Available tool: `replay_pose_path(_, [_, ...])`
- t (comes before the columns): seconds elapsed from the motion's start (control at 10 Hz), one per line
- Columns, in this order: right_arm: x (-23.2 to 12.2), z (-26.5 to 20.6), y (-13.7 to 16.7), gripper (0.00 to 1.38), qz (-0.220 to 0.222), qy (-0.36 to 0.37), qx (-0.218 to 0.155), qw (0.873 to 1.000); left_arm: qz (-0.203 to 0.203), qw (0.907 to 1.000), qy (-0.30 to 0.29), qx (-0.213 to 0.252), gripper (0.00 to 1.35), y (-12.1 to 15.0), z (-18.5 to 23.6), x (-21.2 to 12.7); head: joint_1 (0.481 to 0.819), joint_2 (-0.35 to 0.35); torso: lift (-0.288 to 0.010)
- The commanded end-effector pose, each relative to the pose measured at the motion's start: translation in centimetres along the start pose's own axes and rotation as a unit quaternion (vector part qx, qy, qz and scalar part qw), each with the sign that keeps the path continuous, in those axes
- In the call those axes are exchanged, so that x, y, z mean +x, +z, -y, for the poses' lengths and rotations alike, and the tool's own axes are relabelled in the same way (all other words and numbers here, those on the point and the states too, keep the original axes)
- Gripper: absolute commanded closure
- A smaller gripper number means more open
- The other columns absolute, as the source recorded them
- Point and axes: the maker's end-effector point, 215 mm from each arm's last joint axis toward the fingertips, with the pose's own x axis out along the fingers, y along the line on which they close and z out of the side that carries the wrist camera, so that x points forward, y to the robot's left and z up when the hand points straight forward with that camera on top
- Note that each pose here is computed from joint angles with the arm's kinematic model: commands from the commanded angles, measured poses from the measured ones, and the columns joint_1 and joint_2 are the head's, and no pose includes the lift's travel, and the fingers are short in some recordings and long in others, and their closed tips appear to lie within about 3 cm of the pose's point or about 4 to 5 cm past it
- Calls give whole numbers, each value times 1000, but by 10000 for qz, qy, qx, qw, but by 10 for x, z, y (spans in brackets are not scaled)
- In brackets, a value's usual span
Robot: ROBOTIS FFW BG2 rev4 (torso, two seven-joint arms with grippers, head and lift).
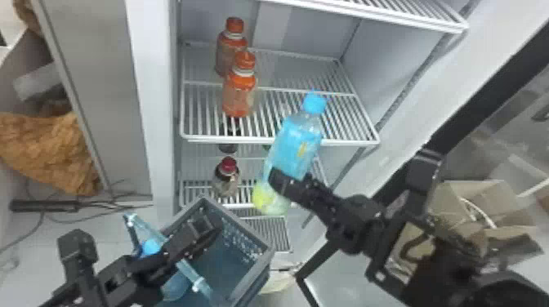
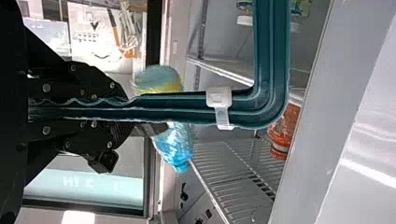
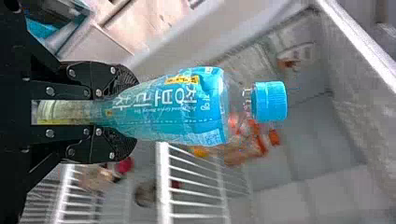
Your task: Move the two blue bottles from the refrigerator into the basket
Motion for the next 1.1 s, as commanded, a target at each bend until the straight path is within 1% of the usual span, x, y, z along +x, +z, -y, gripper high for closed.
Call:
replay_pose_path(0.0, [-4,-8,-27,1266,-382,118,197,9990,11,10000,-35,0,1202,1,2,1,695,-288,0])
replay_pose_path(0.1, [-6,-11,-45,1266,-642,231,328,9971,36,10000,-52,8,1202,2,3,1,695,-283,0])
replay_pose_path(0.2, [-5,-17,-56,1266,-806,355,415,9953,49,10000,-63,10,1202,3,4,1,695,-276,0])
replay_pose_path(0.4, [10,-29,-80,1266,-1064,721,609,9898,20,9999,-121,-24,1202,0,6,5,695,-263,0])
replay_pose_path(0.5, [22,-38,-88,1266,-1110,956,706,9867,-35,9999,-154,-21,1202,-2,8,9,695,-245,0])
replay_pose_path(0.6, [30,-40,-97,1197,-1220,1053,709,9844,-55,9998,-186,-13,1202,-2,9,12,695,-227,0])
replay_pose_path(0.7, [36,-43,-108,802,-1335,1204,817,9803,-38,9998,-206,5,1202,0,11,12,695,-208,0])
replay_pose_path(0.8, [39,-43,-112,292,-1381,1257,831,9789,-41,9998,-200,8,1202,0,11,11,695,-200,0])
replay_pose_path(0.9, [38,-39,-109,33,-1343,1217,820,9800,-28,9998,-216,11,1202,1,12,12,695,-185,0])
replay_pose_path(1.0, [40,-37,-105,107,-1234,1236,839,9810,-33,9997,-221,21,1202,2,12,12,695,-181,0])
